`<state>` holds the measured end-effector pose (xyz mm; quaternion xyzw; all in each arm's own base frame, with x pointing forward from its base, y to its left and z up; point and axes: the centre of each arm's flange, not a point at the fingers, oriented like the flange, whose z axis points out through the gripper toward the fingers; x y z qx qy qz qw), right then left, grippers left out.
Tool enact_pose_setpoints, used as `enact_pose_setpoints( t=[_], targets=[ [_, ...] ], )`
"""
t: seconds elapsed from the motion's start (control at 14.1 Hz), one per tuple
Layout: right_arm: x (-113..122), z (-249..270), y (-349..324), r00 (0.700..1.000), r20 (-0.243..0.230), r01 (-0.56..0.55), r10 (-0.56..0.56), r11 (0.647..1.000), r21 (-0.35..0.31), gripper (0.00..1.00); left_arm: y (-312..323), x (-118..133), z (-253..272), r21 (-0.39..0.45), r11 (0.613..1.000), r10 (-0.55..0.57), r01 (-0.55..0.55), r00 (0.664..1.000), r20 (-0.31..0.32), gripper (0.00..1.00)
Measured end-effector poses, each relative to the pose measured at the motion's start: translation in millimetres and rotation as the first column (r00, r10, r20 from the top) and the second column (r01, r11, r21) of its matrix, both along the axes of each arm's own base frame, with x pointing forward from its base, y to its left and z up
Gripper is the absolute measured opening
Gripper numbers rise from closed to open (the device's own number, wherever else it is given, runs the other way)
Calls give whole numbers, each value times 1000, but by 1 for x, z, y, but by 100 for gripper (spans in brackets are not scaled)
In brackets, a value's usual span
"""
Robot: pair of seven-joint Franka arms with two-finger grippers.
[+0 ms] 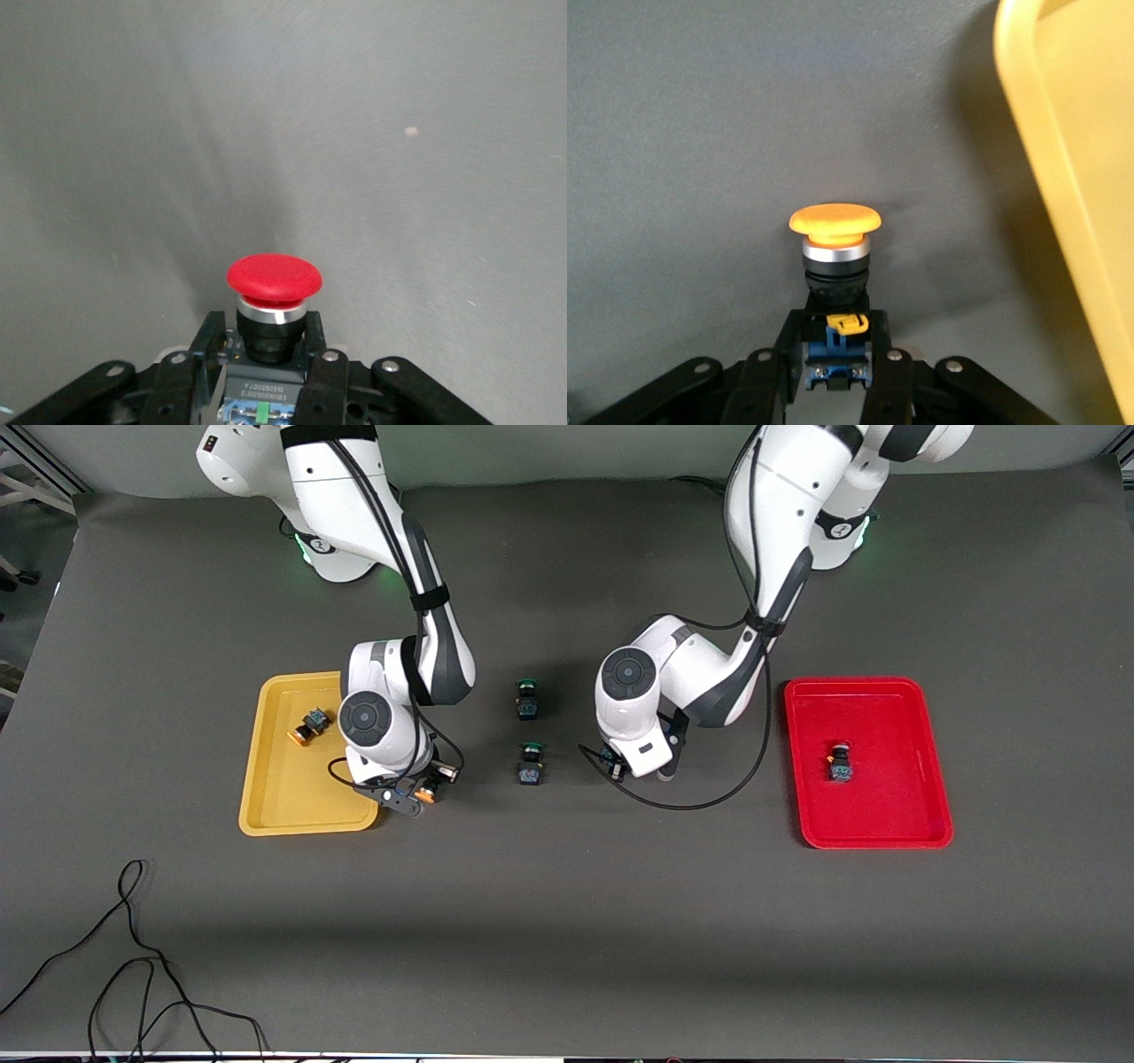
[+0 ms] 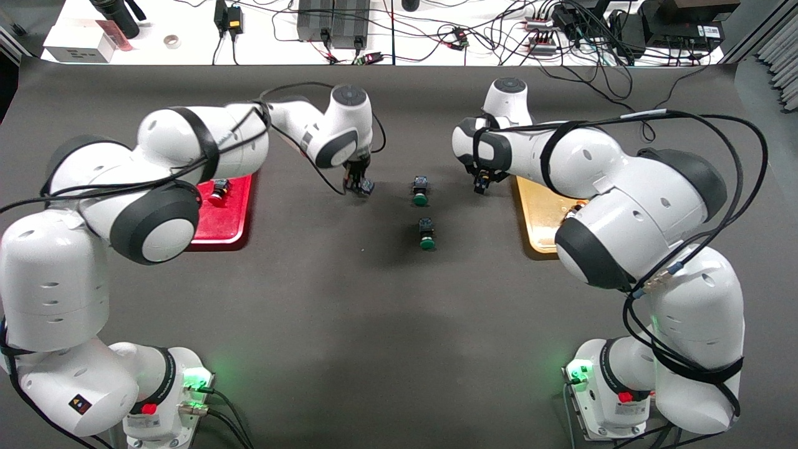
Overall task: Place red and yellow buttons in trays
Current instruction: 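Lower the orange button into the yellow tray while the left gripper lowers red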
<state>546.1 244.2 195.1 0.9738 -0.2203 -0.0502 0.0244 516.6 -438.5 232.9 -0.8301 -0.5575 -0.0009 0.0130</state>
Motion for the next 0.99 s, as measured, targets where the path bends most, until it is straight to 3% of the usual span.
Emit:
enact_pose_setpoints(
  t=[0.14,0.28,0.57,0.99],
  targets=[
    [11,20,-12,1000,4,28,-28,999,22,33,23,15,35,-3,991,-131,131,991,-37,41],
    [29,62,-38,997,12,73,-74,995,60,33,66,32,69,-52,960,-279,274,952,-125,41],
    [49,141,-118,991,31,127,-132,984,122,33,193,66,114,-152,861,-508,485,836,-208,41],
    [44,189,-243,984,19,171,-178,966,193,33,381,71,86,-233,669,-743,706,628,-232,41]
  ],
)
